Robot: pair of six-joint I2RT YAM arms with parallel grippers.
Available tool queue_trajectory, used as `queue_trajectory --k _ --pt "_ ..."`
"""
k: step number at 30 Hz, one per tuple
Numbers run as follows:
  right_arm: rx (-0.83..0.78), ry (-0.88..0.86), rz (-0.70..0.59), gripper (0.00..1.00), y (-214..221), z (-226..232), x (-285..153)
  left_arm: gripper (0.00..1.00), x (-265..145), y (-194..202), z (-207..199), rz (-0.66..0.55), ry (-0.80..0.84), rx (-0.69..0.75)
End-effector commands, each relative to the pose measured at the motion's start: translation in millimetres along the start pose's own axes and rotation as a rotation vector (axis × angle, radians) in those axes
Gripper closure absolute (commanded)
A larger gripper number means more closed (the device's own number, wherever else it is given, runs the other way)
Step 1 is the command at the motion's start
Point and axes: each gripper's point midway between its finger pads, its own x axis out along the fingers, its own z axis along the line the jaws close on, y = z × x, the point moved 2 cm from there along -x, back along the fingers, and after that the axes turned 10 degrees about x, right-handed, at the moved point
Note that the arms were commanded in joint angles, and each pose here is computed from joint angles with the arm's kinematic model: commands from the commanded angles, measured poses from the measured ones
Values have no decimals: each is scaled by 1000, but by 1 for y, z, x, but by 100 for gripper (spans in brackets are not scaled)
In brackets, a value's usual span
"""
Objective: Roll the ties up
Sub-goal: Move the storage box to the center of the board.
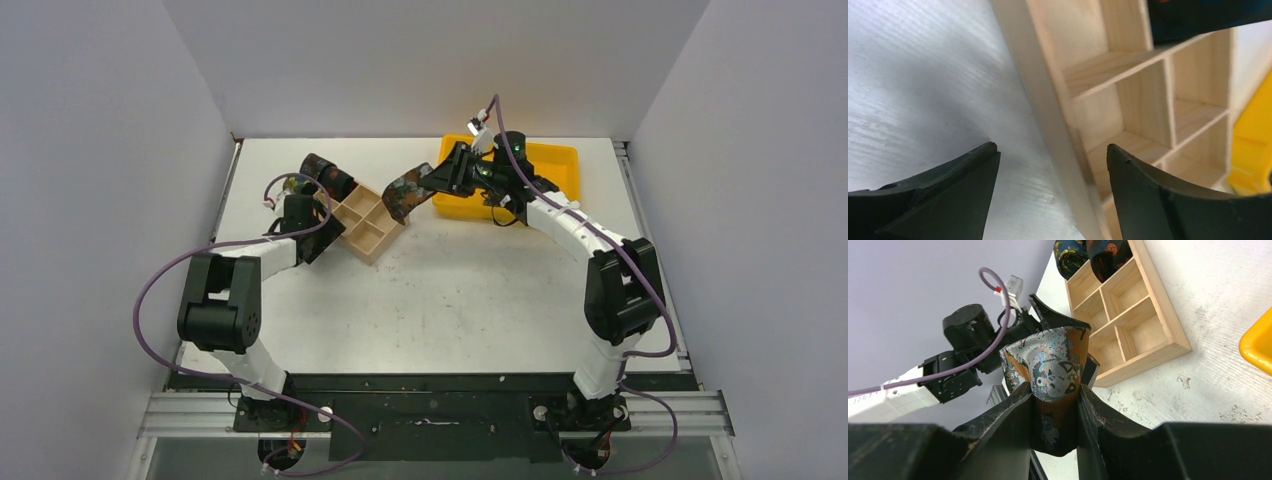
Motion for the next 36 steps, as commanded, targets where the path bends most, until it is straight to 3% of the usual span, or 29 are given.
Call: queue_trajectory --k 1,6,16,21,27,36 --pt "-94 -49 -46 95 -7 31 -16 30 9 -2 11 -14 -46 8" --pt "-106 -22 -60 95 -9 28 -18 56 3 21 -2 38 -3 81" --pt "-111 30 -92 95 -4 19 -27 75 -26 87 7 138 50 148" --pt "-142 100 -134 95 -1 11 -37 90 -46 109 6 170 83 221" --pt "-194 221 -126 95 12 -7 -41 94 -73 139 8 194 142 237" --pt "-384 506 -135 95 13 -13 -41 94 -88 144 -4 167 219 202"
